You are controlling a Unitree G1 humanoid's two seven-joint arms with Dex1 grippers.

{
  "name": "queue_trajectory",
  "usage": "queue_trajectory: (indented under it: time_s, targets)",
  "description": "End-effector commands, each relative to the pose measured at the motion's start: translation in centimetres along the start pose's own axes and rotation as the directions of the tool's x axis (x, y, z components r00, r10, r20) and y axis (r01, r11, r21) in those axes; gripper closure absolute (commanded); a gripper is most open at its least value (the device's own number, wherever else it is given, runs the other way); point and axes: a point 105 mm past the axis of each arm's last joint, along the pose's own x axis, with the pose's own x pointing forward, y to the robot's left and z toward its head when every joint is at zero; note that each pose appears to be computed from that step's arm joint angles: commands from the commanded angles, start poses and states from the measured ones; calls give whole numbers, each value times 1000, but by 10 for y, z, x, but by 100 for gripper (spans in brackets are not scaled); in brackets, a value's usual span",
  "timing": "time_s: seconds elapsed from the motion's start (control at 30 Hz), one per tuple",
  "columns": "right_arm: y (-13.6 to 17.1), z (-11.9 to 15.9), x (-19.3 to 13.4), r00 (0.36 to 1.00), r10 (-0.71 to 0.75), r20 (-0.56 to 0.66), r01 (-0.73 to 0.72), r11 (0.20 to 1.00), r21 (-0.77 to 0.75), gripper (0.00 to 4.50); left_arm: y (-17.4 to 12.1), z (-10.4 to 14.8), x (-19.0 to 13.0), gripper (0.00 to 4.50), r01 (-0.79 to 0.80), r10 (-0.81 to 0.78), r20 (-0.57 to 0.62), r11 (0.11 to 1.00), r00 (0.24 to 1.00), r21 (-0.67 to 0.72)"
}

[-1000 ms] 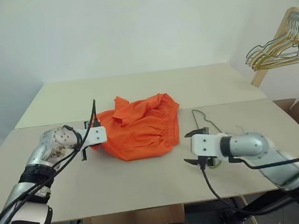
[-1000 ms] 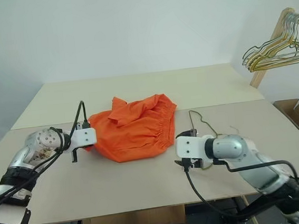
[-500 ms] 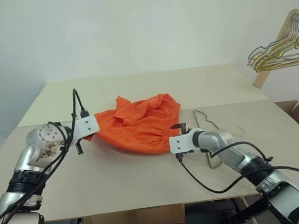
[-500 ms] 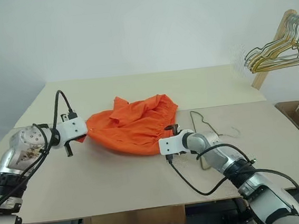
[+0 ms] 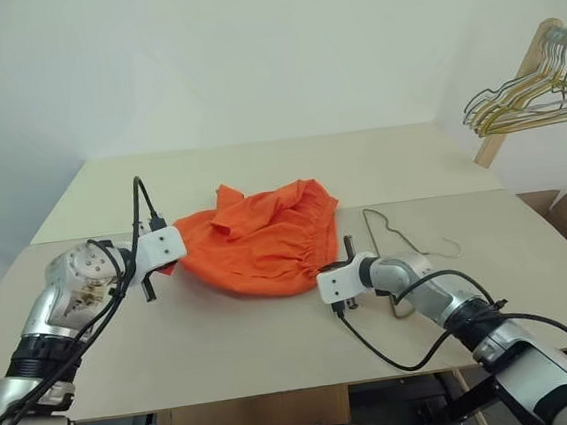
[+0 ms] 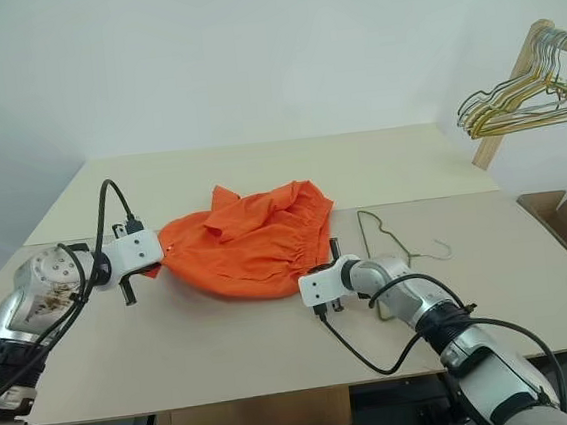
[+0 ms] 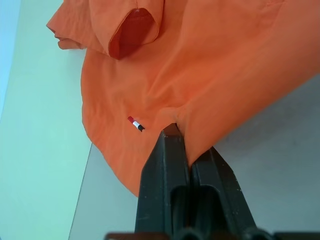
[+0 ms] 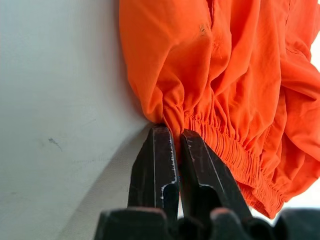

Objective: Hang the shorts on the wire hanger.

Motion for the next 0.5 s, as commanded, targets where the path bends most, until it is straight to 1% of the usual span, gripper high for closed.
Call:
queue_trajectory:
  time_s: [0.03,0.17,0.27,0.37,0.43,0.5]
  targets:
    - [-12,1,-18,999,-44,22,45,999,-20,447,-6,7,-11,450,42,-44,44,998,998,41]
    - [-14,2,-52,997,-64,43,64,998,-12,447,-38,6,-28,450,200,-207,69,976,976,91]
    - [-9,17,-85,990,-36,135,36,999,3,447,-62,7,-52,450,332,-345,99,935,933,128]
    - [3,33,-120,975,34,218,-40,999,27,447,-83,12,-80,450,450,-472,158,880,868,154]
    - [7,39,-135,968,60,245,-72,997,38,447,-91,15,-94,450,494,-516,174,855,839,154]
    - [8,39,-143,965,72,252,-84,996,37,447,-92,16,-99,450,493,-515,182,856,837,156]
